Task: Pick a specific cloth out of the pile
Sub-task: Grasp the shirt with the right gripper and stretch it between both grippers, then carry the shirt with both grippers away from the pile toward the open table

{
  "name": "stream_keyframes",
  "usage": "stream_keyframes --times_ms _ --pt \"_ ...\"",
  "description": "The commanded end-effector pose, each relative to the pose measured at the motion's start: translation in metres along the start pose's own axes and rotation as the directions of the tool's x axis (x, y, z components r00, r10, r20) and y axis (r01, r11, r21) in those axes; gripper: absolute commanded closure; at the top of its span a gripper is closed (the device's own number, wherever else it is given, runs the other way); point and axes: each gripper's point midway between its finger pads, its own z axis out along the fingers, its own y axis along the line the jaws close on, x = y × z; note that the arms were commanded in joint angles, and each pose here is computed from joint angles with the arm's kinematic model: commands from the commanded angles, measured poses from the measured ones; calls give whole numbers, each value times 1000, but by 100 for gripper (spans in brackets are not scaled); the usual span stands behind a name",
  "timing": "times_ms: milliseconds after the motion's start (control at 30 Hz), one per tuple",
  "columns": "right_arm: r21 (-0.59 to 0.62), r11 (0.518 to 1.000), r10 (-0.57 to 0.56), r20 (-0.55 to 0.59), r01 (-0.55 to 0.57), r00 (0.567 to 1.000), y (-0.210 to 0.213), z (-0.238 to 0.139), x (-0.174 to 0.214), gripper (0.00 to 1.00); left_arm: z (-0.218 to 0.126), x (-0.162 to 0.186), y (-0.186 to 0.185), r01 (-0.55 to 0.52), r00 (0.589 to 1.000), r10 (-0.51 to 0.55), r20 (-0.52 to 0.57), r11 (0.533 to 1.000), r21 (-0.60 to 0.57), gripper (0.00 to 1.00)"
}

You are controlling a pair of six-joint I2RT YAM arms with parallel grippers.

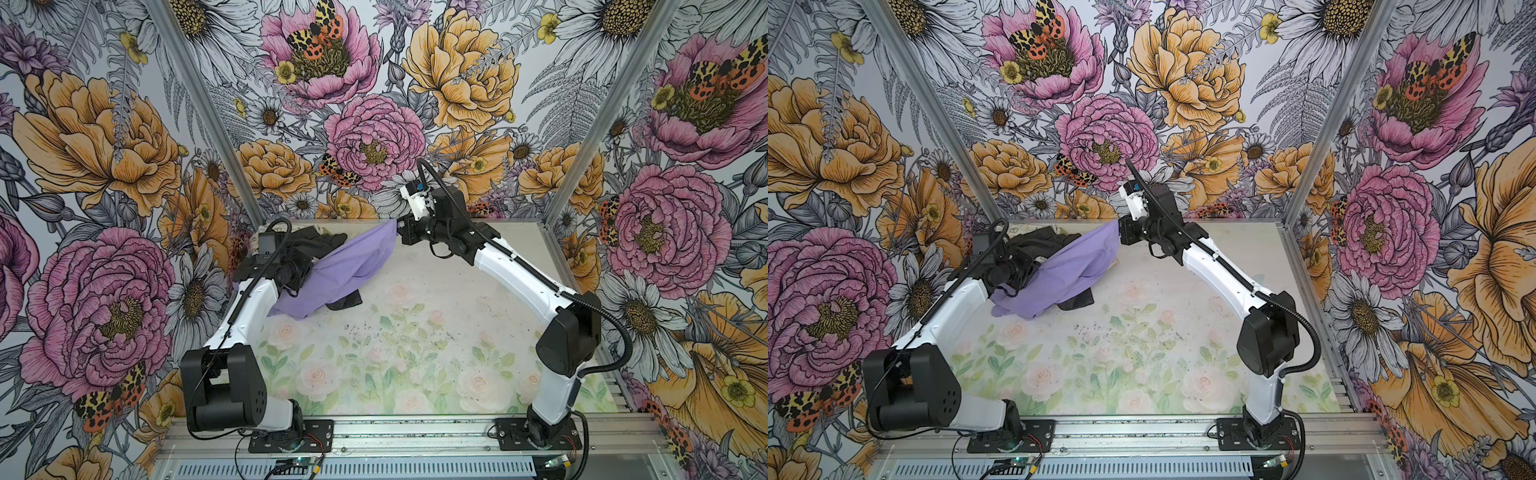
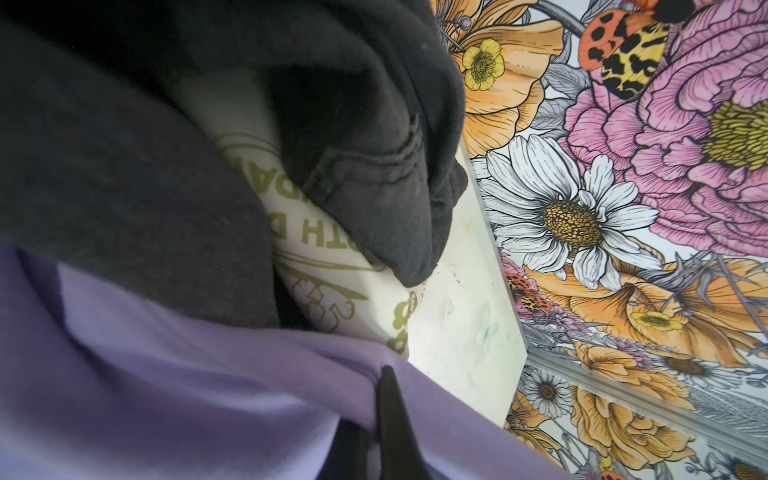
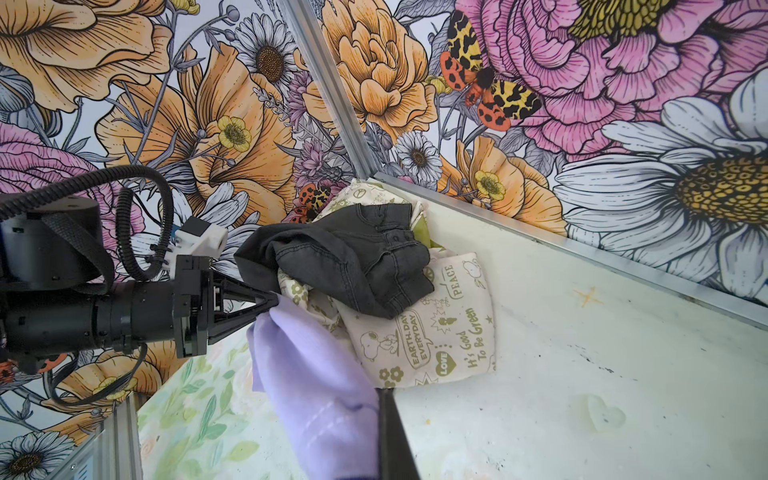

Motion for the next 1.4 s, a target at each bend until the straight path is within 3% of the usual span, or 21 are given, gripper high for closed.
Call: stream_keyframes --times_ms 0,433,733,1033,1367 --pt "13 999 -30 73 30 997 4 -22 -25 100 -18 -19 -30 -43 997 37 66 995 93 100" --pt "53 998 -29 85 25 996 -12 -29 -28 100 -81 -43 -81 -141 971 92 220 966 215 100" --pt "67 997 -33 94 27 995 -19 -32 -32 100 -135 -53 -125 -266 923 158 352 922 282 100" --pt "102 994 -39 121 26 992 -29 -46 -42 100 -172 -42 -178 -441 851 277 447 839 319 100" --pt "154 988 -45 173 18 984 -45 -71 -59 100 -197 -7 -245 -604 777 399 487 692 397 100"
